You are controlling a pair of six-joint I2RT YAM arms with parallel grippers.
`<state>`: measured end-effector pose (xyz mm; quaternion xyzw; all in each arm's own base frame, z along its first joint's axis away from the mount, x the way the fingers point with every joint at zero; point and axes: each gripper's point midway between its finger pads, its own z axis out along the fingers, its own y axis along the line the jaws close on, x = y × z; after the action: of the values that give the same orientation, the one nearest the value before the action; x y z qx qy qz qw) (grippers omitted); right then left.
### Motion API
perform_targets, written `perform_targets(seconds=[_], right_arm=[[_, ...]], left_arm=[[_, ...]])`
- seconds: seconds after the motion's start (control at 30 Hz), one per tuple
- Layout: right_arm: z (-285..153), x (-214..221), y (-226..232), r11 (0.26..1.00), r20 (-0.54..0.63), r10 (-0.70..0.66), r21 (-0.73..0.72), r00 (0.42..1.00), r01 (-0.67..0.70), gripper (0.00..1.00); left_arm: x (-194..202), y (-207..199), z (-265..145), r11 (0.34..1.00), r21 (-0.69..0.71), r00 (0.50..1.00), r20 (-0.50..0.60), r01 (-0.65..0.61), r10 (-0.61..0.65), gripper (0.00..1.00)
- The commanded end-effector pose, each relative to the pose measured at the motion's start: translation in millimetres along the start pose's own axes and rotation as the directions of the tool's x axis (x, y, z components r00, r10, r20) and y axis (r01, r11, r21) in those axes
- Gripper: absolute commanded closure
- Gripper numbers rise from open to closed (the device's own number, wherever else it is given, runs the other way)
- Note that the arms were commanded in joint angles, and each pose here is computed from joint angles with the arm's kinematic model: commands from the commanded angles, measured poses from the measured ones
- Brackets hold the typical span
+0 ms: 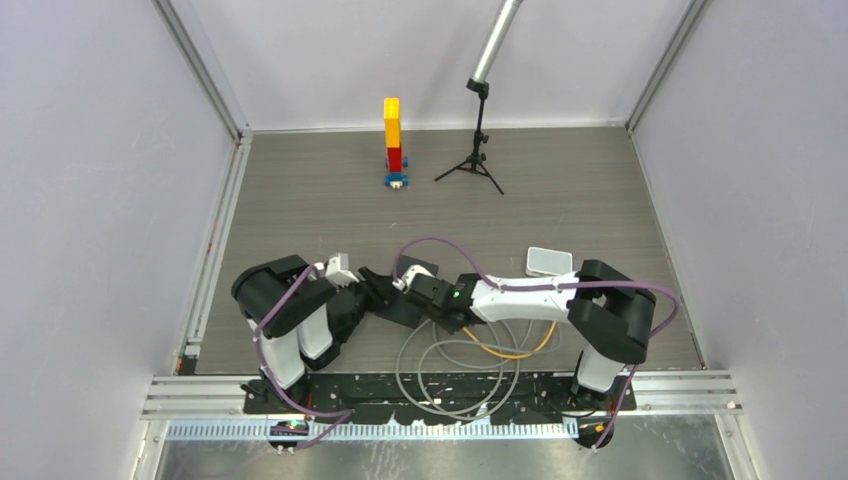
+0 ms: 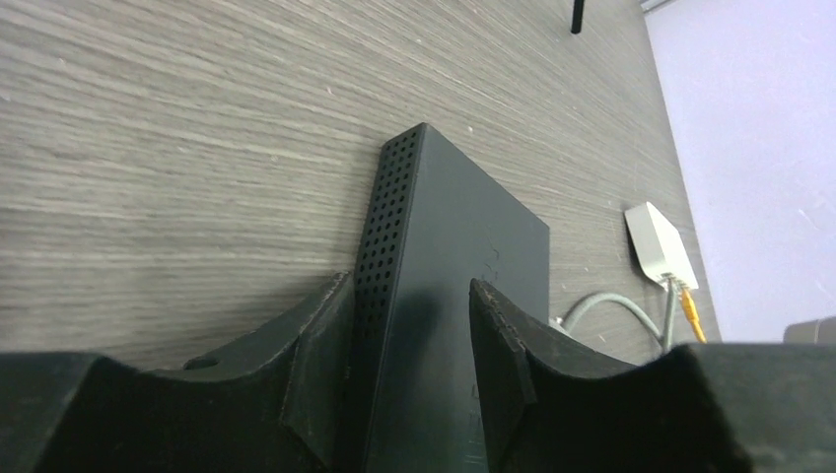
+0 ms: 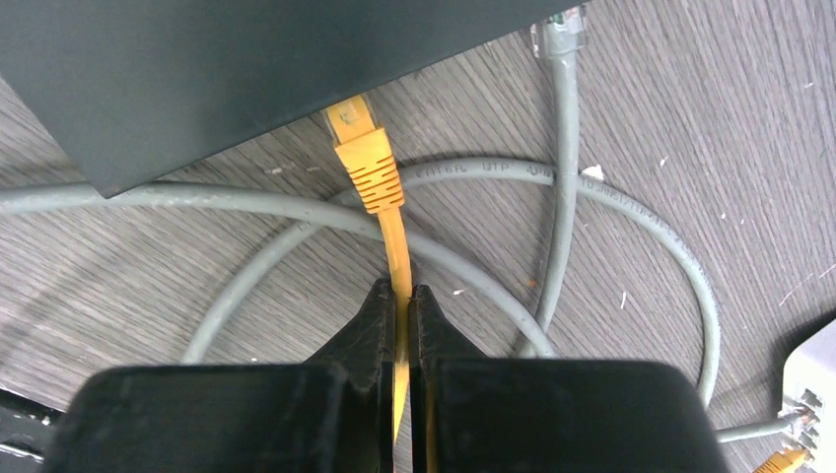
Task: Insert the plug into the switch port
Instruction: Insert the connector into the switch port.
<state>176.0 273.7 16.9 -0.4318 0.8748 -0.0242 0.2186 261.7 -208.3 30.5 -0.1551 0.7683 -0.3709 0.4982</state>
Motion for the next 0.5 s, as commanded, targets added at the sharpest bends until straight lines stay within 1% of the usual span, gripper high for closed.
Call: perform_targets(seconds=[0.0, 0.07, 0.13, 0.23, 0.3, 0.33, 0.4, 0.47], right_arm=[[7.4, -34.7, 8.1, 0.995, 0.189, 0.085, -0.064, 0.978, -0.074, 1.0], [4.7, -26.4, 6.9, 0.996, 0.175, 0.076, -0.066, 0.982, -0.065, 1.0], [4.2, -20.1, 4.9, 0.996, 0.166, 0.07, -0.06, 0.984, -0.061, 0.99], [4.0, -19.7, 3.6, 0.997, 0.177, 0.071, -0.056, 0.982, -0.062, 1.0], [5.7, -23.9, 2.7, 0.997, 0.193, 0.068, -0.048, 0.979, -0.06, 1.0], [7.3, -26.7, 1.8, 0.997, 0.201, 0.065, -0.041, 0.977, -0.058, 1.0], [8.5, -38.0, 0.4, 0.998, 0.225, 0.062, -0.036, 0.972, -0.055, 1.0], [9.1, -53.7, -1.3, 0.998, 0.248, 0.054, -0.041, 0.967, -0.045, 1.0]], left_arm=[[78.6, 11.7, -41.4, 0.999, -0.033, 0.929, -0.37, 0.006, -0.018, 0.49], [71.3, 7.5, -37.0, 0.999, -0.037, 0.935, -0.355, 0.002, -0.015, 0.43], [62.6, 1.3, -32.6, 0.999, -0.031, 0.939, -0.344, -0.019, 0.007, 0.34], [41.3, -4.9, -29.3, 0.993, -0.063, 0.943, -0.324, -0.102, 0.077, 0.29], [16.7, -6.7, -33.2, 0.973, -0.119, 0.942, -0.299, -0.198, 0.155, 0.24], [2.5, -3.7, -40.8, 0.953, -0.165, 0.935, -0.295, -0.255, 0.199, 0.21], [-34.3, -8.1, -53.4, 0.925, -0.217, 0.939, -0.22, -0.312, 0.265, 0.13], [-61.9, -9.9, -70.2, 0.901, -0.252, 0.932, -0.178, -0.354, 0.316, 0.11]])
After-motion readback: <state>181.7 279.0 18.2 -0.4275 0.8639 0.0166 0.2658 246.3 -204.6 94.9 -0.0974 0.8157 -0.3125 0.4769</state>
